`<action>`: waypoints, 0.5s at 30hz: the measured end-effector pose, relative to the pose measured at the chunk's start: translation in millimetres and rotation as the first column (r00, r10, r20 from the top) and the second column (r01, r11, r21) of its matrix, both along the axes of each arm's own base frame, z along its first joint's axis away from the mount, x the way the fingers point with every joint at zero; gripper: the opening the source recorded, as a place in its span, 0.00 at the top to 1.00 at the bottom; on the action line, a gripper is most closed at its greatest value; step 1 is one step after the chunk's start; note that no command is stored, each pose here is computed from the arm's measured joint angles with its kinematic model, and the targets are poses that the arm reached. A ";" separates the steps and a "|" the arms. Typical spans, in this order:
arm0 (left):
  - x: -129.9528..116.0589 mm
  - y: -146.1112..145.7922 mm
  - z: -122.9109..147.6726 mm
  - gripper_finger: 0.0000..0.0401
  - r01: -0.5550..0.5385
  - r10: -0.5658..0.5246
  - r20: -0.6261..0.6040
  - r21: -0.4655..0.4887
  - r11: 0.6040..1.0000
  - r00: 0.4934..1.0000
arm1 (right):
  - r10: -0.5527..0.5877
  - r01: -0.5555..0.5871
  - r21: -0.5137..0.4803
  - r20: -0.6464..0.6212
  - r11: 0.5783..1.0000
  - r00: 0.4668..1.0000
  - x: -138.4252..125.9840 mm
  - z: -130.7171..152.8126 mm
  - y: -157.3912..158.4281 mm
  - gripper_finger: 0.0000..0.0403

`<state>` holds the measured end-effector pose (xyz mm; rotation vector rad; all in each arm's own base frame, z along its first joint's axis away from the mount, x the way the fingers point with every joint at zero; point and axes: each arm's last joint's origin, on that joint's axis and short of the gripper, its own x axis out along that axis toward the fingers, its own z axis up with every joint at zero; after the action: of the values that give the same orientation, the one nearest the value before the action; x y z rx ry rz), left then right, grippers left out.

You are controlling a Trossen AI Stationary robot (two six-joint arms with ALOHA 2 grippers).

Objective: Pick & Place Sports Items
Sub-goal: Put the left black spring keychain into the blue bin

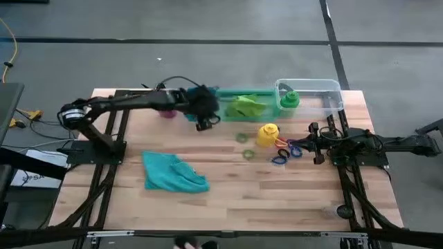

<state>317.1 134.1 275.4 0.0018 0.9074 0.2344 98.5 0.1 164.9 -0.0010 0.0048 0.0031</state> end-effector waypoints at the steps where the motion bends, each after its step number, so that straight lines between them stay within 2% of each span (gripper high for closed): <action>1: -3.9 7.1 -0.6 1.00 -0.003 0.003 -0.014 0.012 1.000 1.000 | 0.000 0.000 0.000 0.000 1.000 1.000 0.0 0.0 0.0 1.00; 8: -25.8 46.3 -1.3 1.00 -0.010 0.016 -0.062 0.092 0.996 0.998 | 0.000 0.000 0.000 0.000 1.000 1.000 0.0 0.0 0.0 1.00; 15: -38.6 66.5 -0.8 1.00 0.006 0.007 -0.086 0.152 0.988 0.996 | 0.000 0.000 0.000 0.000 1.000 1.000 0.0 0.0 0.0 1.00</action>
<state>278.5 200.6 274.6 0.1539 0.9736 0.3054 98.5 0.1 164.9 -0.0012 0.0048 0.0033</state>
